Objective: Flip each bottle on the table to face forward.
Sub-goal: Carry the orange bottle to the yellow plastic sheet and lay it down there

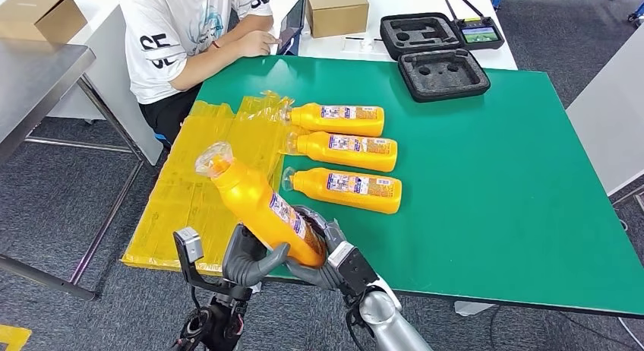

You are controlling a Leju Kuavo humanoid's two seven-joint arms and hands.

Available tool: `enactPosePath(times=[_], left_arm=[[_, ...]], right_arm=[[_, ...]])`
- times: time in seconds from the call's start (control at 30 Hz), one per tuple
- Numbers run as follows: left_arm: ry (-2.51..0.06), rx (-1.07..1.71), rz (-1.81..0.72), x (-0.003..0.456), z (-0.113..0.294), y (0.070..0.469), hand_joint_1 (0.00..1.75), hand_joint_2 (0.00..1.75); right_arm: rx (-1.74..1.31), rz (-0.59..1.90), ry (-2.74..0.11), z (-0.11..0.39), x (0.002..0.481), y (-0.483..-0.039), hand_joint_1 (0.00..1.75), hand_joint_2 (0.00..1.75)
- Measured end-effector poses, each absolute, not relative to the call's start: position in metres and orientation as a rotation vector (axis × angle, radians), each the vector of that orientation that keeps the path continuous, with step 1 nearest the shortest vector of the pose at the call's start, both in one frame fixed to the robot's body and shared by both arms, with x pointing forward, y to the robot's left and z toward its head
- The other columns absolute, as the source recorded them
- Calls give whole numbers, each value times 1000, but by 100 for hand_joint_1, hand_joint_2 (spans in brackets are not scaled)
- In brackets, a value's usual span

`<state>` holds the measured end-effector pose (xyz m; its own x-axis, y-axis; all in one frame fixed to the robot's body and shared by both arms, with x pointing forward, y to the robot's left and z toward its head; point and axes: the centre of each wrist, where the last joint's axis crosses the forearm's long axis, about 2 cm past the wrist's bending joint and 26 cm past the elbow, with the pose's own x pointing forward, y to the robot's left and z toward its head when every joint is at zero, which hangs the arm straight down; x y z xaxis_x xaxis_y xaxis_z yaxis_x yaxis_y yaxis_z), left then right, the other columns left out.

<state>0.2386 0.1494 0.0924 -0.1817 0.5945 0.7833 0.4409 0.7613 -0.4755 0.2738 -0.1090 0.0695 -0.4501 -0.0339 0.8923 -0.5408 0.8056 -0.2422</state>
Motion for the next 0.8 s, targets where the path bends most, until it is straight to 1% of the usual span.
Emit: enactPosePath(times=[0.17,0.4,0.8], left_arm=[[-1810,-803,183,241,92,149,0,175],[-1815,-854,254,244,93,153,0,175],[-1906,-796,310,242,103,170,0,175]], right_arm=[[487,641,-1946,70,275,-107,175,175],[482,751,-1920,70,281,-103,175,175],[486,903,-1863,65,279,-97,175,175]])
